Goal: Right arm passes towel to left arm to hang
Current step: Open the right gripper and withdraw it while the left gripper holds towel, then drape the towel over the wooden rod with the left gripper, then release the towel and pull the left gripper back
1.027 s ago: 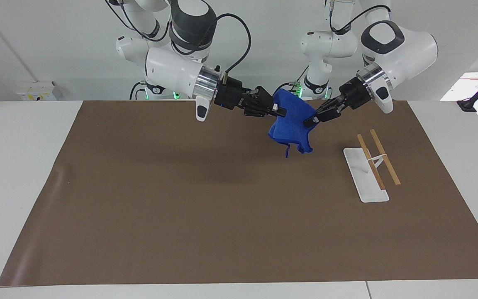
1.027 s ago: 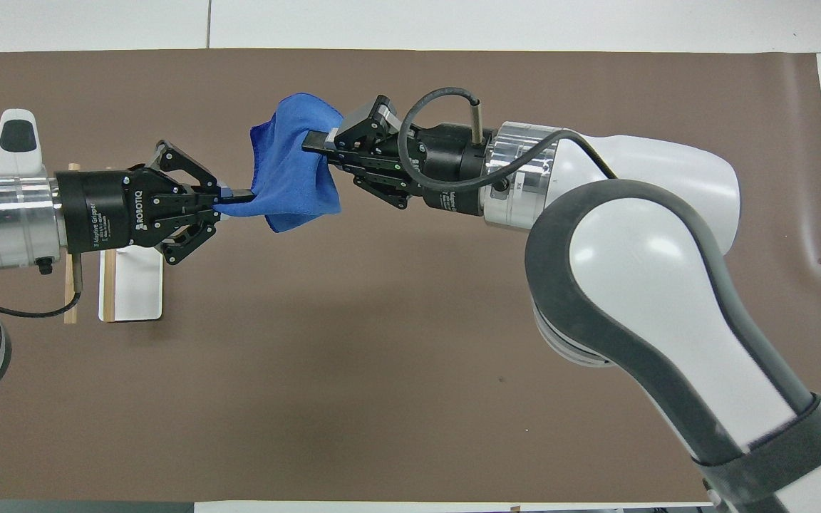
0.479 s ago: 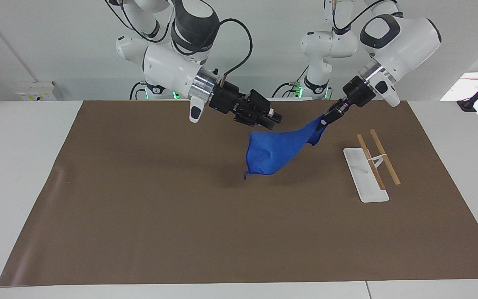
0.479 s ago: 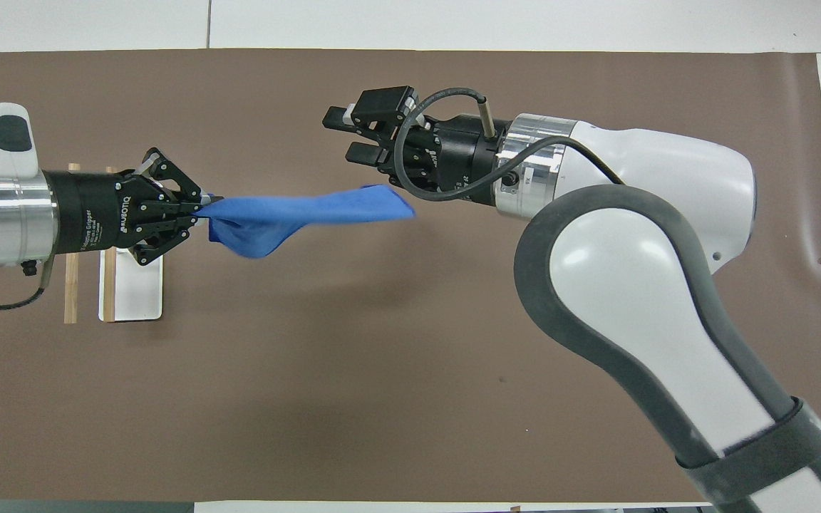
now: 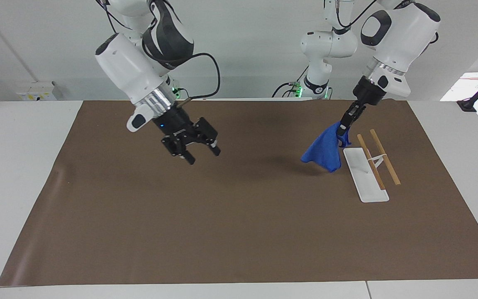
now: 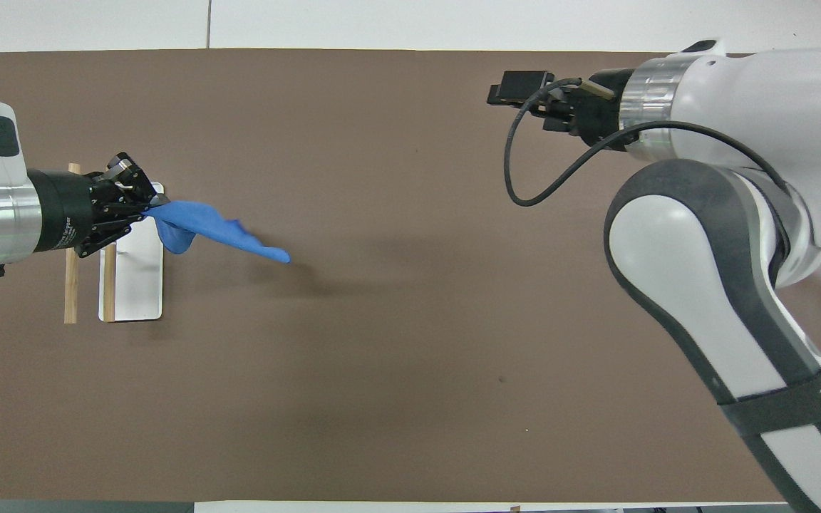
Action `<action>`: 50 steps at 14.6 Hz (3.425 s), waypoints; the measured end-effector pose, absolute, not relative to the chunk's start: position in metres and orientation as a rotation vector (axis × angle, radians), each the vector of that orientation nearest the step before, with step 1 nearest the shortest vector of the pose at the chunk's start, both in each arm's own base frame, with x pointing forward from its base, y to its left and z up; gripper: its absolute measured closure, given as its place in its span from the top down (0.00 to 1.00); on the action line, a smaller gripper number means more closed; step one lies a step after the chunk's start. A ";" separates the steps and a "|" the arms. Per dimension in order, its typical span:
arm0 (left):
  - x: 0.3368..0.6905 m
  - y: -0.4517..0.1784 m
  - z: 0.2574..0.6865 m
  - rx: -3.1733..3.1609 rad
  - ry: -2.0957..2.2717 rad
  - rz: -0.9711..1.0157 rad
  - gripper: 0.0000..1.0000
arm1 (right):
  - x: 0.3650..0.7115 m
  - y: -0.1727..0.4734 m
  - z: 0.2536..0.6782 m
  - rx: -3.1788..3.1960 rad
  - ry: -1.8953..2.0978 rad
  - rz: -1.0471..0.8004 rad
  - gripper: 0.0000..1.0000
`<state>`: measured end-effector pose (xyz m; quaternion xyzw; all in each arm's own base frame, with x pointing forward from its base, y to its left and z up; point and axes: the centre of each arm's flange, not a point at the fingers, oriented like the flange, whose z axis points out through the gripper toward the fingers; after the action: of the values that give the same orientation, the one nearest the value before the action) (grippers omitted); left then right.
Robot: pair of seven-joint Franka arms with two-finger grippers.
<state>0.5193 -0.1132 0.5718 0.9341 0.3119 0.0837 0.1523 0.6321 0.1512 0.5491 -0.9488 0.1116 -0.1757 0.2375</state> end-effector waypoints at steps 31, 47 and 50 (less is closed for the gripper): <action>0.505 0.110 0.522 3.159 0.273 0.494 0.02 | 0.537 -0.041 0.630 -3.146 0.376 0.097 1.00; 0.522 0.153 0.450 3.174 0.285 0.517 0.07 | 0.538 -0.007 0.647 -3.162 0.247 0.082 1.00; 0.523 0.153 0.450 3.174 0.282 0.519 0.22 | 0.538 -0.007 0.647 -3.162 0.247 0.082 1.00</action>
<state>0.5226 0.1526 0.4503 0.9822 0.0872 0.1606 -0.0436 0.5379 -0.0068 0.6467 -0.9965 0.0778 0.0259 -0.0154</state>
